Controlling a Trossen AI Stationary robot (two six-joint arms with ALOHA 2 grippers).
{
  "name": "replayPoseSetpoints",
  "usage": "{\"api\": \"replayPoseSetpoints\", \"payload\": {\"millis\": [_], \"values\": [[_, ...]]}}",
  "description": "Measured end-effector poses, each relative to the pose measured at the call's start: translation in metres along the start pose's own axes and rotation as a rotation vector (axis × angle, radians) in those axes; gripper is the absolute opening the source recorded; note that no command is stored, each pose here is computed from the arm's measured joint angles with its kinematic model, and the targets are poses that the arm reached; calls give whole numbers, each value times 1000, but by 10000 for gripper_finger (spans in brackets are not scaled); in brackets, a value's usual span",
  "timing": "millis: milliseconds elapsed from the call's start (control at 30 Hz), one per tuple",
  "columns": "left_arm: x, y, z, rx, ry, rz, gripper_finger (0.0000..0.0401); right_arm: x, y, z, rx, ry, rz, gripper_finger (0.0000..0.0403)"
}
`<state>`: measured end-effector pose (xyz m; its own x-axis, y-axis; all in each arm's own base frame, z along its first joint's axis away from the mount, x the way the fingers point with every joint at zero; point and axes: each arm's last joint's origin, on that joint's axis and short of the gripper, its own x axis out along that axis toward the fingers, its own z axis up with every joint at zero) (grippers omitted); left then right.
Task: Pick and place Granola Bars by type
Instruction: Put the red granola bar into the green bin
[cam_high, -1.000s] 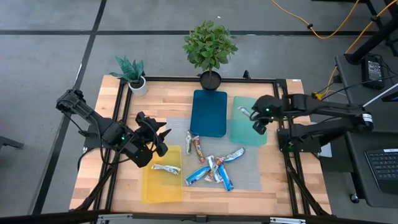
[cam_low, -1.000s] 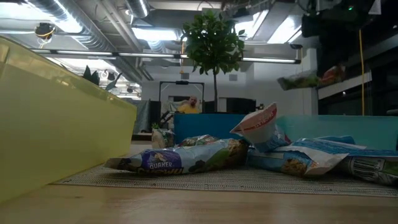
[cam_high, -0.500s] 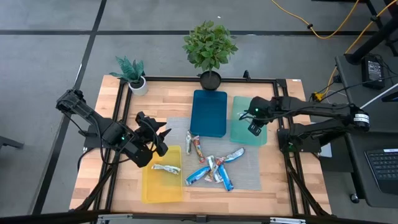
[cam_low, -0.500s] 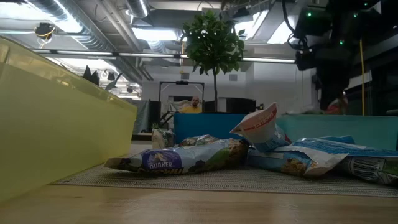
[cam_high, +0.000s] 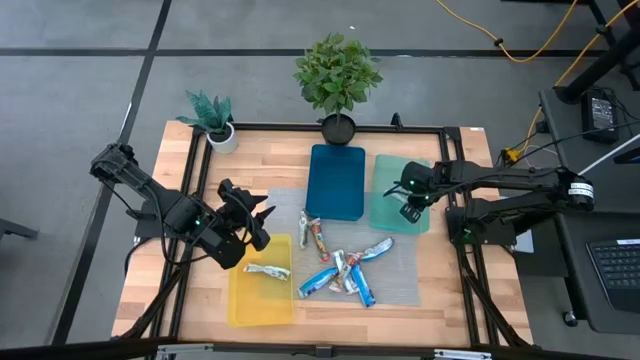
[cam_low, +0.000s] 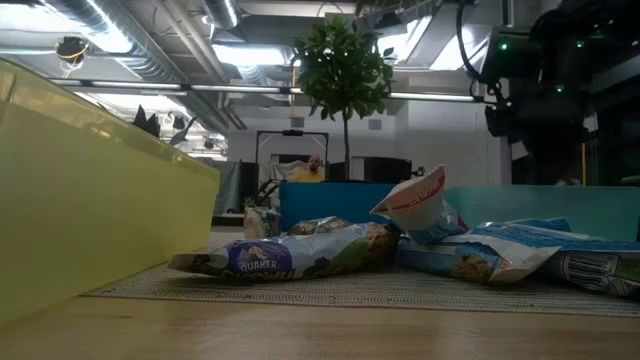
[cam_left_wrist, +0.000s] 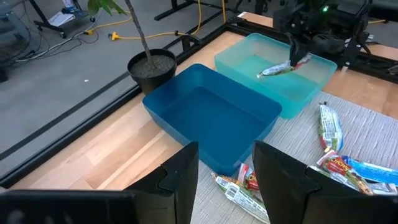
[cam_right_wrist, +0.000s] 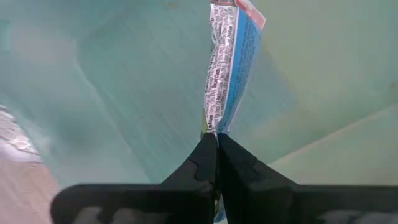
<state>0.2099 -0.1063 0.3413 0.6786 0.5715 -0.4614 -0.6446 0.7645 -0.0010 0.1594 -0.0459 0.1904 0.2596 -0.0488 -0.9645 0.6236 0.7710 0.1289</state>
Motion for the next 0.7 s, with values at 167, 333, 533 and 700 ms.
{"api": "replayPoseSetpoints", "payload": {"millis": [167,333,533,700], "values": [[0,0,0,0,0,0,144,1,0,1,4,-13,8,11],[0,0,0,-5,0,0,144,2,1,2,29,-32,17,14],[0,0,0,-15,1,0,144,2,2,4,29,-50,25,37],[0,0,0,-15,2,-1,144,2,3,4,26,-42,48,78]]}}
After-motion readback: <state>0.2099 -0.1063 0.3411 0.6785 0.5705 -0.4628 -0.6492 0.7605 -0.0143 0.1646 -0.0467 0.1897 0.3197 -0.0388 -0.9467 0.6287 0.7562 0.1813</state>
